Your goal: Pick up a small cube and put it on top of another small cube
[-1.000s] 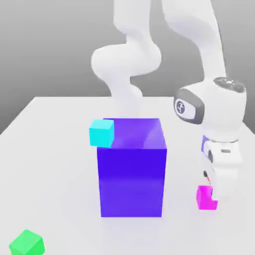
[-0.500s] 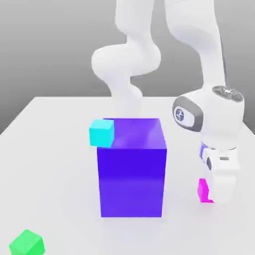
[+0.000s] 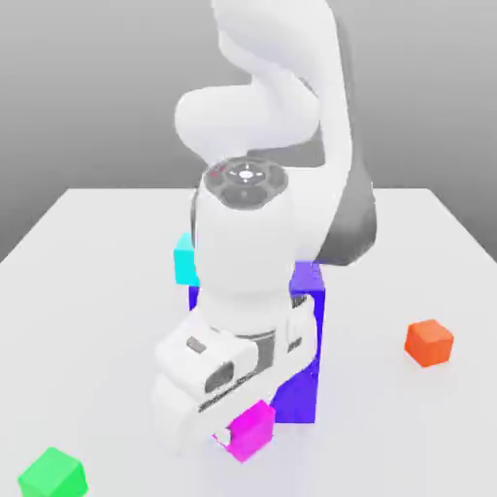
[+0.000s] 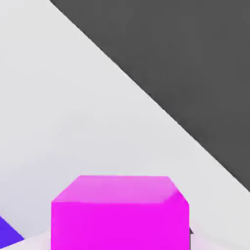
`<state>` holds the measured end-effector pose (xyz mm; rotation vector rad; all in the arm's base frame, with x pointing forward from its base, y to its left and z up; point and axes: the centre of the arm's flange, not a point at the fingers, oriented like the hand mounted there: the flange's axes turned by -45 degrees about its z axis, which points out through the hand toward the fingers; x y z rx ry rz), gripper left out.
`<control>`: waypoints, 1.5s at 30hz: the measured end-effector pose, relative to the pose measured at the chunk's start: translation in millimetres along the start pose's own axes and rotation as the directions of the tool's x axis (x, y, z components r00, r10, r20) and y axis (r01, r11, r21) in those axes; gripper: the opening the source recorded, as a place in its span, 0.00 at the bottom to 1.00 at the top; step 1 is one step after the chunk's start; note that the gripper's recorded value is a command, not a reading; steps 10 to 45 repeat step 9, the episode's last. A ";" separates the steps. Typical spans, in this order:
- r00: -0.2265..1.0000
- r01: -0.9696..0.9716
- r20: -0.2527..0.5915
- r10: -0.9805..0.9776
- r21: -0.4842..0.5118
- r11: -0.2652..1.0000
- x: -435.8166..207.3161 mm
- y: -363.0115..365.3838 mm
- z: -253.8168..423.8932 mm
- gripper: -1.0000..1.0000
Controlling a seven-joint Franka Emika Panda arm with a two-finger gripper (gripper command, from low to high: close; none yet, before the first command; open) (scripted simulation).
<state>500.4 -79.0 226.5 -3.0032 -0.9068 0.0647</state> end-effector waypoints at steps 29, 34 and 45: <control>0.954 -0.296 -0.038 0.296 0.000 0.955 -77.4 111.0 40.0 1.00; 0.954 -0.296 -0.038 0.296 0.000 0.955 -77.4 111.0 40.0 1.00; 0.954 -0.296 -0.038 0.296 0.000 0.955 -77.4 111.0 40.0 1.00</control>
